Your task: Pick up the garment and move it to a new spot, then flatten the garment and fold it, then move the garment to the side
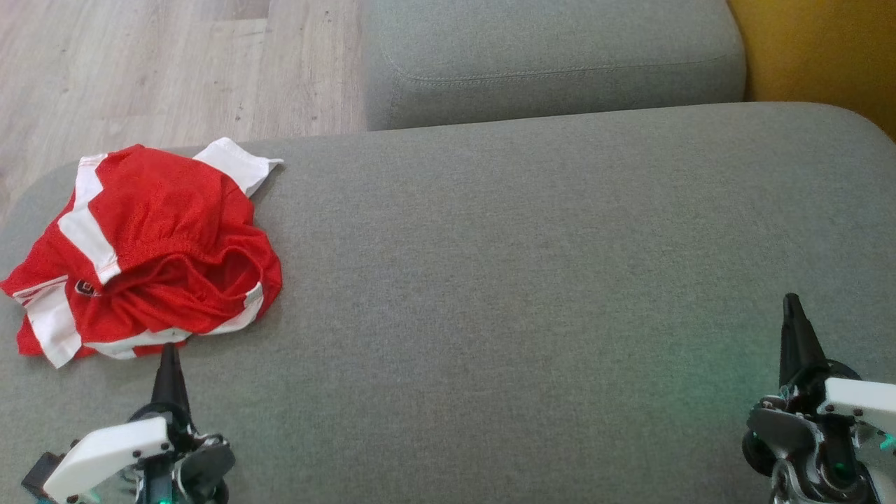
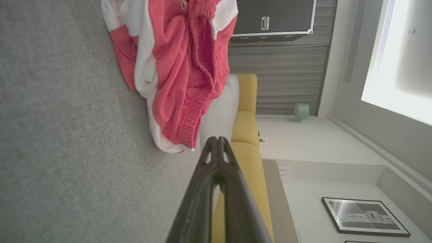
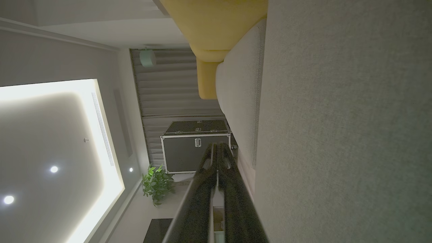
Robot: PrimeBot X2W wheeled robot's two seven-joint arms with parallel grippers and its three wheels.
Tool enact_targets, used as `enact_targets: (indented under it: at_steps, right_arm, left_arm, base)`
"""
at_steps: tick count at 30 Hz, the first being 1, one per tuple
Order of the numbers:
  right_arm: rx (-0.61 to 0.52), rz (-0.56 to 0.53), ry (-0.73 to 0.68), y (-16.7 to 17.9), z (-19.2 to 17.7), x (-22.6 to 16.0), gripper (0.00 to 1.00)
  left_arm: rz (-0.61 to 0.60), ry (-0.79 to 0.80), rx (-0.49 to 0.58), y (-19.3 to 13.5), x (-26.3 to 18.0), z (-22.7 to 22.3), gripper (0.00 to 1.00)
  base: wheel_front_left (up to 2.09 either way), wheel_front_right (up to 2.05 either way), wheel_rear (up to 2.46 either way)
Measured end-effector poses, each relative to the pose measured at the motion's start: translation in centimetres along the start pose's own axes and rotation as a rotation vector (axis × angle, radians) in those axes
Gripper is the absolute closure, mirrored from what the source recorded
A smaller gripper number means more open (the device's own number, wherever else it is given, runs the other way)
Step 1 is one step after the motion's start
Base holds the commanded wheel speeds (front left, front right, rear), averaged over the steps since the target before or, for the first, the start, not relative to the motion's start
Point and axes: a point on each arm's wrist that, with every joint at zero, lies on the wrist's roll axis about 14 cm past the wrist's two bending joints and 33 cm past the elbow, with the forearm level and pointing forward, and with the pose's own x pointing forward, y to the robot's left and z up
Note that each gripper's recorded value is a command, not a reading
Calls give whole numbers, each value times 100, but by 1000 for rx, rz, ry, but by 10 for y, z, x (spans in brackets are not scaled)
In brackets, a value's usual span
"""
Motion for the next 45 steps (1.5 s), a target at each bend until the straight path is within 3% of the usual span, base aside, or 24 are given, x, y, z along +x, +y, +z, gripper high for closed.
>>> enact_targets:
  at_steps: [21, 22, 23, 24, 25, 26, 31, 39, 45]
  right_arm:
    - [0, 0, 0, 0, 0, 0, 100]
    - [0, 0, 0, 0, 0, 0, 0]
    - [2, -14, 0, -5, 0, -1, 0]
    - [4, -35, -1, -12, 0, -4, 100]
    - [7, -64, -2, -21, 0, -8, 100]
    - [9, -93, -4, -31, 0, -12, 0]
    - [14, -192, -8, -64, 1, -32, 0]
    - [-30, -179, 3, -59, -5, -31, 0]
    - [-132, -177, 10, -58, -5, -31, 0]
  left_arm:
    - [0, 0, 0, 0, 0, 0, 100]
    - [0, 0, 0, 0, 0, 0, 0]
    - [15, 0, -1, 5, -1, 0, 0]
    - [35, 2, -3, 11, -3, -1, 100]
    - [61, 2, -5, 20, -6, -1, 100]
    - [90, 2, -8, 30, -11, -2, 0]
    - [188, -6, -17, 62, -30, -3, 0]
    - [165, -8, 40, 55, -28, -3, 0]
    - [159, 3, 127, 50, -27, -6, 0]
  base:
    - [0, 0, 0]
    - [0, 0, 0]
    - [0, 0, 0]
    - [0, 0, 0]
    - [0, 0, 0]
    - [0, 0, 0]
    - [0, 0, 0]
    - [0, 0, 0]
    - [0, 0, 0]
